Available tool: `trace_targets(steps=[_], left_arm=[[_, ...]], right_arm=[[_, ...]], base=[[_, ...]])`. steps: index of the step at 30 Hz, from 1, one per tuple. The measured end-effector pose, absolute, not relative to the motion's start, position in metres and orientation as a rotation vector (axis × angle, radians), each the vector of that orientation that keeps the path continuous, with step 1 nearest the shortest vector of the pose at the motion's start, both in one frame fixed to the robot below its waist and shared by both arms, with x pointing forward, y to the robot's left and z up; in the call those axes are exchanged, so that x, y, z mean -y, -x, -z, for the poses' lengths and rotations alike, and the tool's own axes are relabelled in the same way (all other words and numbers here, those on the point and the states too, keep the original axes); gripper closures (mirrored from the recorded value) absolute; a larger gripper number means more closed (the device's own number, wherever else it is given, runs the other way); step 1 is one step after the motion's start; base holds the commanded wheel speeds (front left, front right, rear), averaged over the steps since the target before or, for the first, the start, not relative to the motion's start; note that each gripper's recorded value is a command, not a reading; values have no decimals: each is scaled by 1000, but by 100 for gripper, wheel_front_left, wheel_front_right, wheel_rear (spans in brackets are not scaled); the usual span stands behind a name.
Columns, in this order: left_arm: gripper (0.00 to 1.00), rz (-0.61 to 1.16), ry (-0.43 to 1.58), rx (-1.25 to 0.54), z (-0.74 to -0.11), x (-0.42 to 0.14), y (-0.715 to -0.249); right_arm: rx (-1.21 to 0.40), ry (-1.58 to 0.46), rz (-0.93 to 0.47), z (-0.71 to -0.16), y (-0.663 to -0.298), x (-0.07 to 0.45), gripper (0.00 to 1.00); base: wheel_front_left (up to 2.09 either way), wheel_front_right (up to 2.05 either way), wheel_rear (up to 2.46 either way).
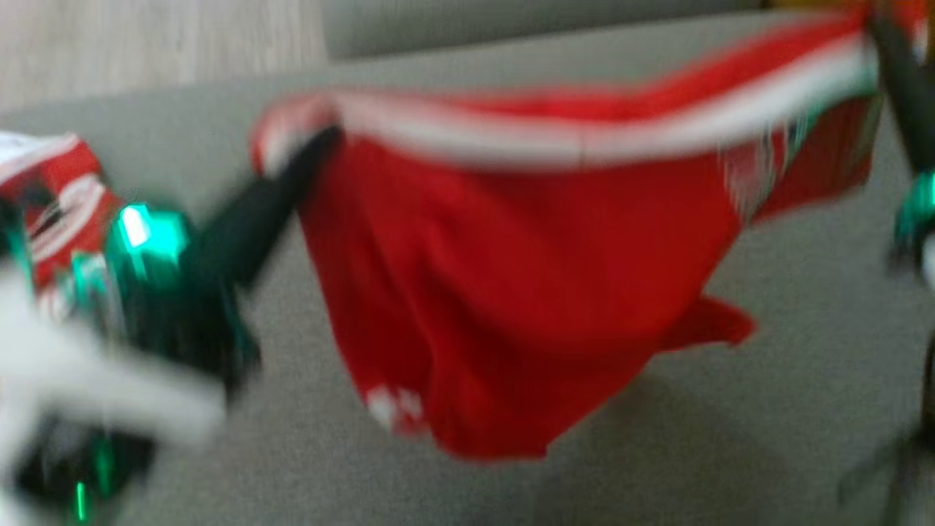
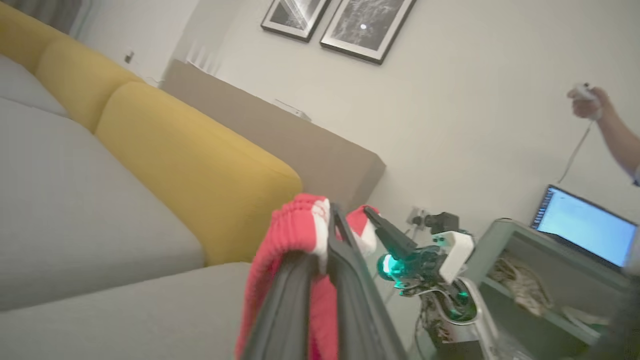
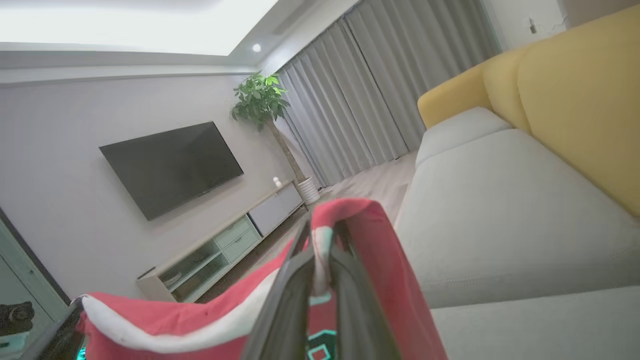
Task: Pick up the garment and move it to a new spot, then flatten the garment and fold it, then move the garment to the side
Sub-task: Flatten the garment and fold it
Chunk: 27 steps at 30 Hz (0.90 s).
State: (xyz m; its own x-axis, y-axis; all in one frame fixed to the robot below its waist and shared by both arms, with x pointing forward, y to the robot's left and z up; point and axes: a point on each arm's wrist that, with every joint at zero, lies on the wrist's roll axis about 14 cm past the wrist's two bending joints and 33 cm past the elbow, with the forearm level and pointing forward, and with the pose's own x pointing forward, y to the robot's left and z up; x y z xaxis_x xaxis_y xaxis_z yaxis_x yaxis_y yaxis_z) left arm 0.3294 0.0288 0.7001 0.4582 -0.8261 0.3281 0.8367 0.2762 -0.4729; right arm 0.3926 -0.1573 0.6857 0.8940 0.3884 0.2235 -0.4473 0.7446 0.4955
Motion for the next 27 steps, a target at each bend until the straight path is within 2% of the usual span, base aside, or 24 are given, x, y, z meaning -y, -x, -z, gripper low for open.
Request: trace_targets(steps=[4,10,13,16,19,21,24,27], left_arm=[[100,1023,551,38,-704,-25,-418],[100,798,415,152,-710,-27,-560],[100,694,383,260,-715,-36,-609],[100,617,330,300,-698,-47,-645],[100,579,343,256,-656,-50,-662],[100,587,343,201,-626,-43,-659],[100,667,385,122,-591,-18,-627],[100,723,467,19,-553,-6,-582]], right_arm=[[85,-538,-399,-691,-471,168,100],[169,-589,-318,-713,-596,172,100],[225,-610,-285,-721,-642,167,100],[195,-600,-261,-695,-676,155,100],[113,-611,-236,-644,-691,146,100],[63,-610,-216,-612,-688,145,100],[-28,-603,-188,-562,-666,146,100],[-139,-609,-146,-508,-625,154,100]], base=[[0,0,0],[0,0,0],[0,0,0],[0,0,0],[0,0,0],[0,0,0],[0,0,0],[0,0,0]])
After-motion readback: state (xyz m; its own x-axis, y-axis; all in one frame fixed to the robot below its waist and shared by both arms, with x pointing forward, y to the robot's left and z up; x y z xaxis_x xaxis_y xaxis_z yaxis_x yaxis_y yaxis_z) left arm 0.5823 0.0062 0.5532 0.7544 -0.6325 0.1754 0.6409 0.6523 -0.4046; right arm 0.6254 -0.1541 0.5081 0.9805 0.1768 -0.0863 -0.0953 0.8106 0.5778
